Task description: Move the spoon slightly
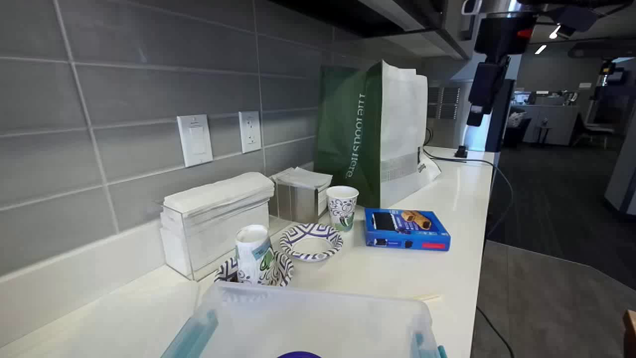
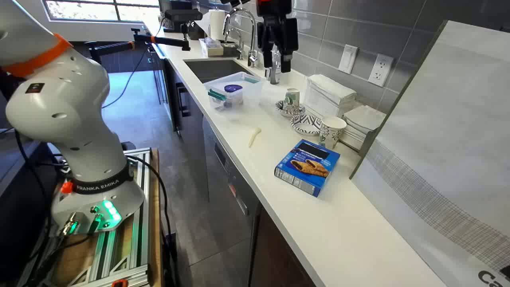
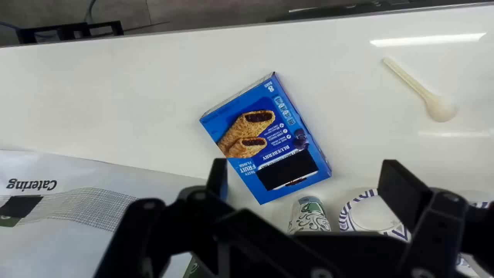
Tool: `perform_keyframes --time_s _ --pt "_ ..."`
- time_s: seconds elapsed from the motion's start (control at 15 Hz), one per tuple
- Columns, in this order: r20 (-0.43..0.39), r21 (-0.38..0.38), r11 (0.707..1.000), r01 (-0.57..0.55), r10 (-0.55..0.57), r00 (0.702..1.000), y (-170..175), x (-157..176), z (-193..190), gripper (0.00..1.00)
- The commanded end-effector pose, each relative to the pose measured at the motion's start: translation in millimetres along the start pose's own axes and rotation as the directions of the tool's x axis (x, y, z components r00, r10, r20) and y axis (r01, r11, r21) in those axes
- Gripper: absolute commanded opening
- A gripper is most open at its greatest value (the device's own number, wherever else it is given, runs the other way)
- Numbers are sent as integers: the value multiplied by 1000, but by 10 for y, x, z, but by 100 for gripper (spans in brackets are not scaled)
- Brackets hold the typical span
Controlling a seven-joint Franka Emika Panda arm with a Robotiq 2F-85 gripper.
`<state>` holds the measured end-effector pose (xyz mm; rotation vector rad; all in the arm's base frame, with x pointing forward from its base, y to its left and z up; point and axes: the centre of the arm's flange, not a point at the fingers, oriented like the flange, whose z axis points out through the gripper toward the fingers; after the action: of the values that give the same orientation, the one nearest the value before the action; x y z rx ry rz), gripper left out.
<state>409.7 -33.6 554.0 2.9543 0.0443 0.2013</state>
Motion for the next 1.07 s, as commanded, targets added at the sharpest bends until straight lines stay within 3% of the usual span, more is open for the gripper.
perform_keyframes --time_s 0.0,0.53,0.6,0.8,1.0 --pt "0 0 1000 0 0 1000 0 0 0 100" --pt "0 0 1000 0 0 1000 0 0 0 100" --pt "31 -3 990 143 -143 989 -160 -14 100 100" --pt "38 18 958 285 -286 958 -519 -61 324 100" --pt "56 23 899 438 -438 897 -917 -144 579 100"
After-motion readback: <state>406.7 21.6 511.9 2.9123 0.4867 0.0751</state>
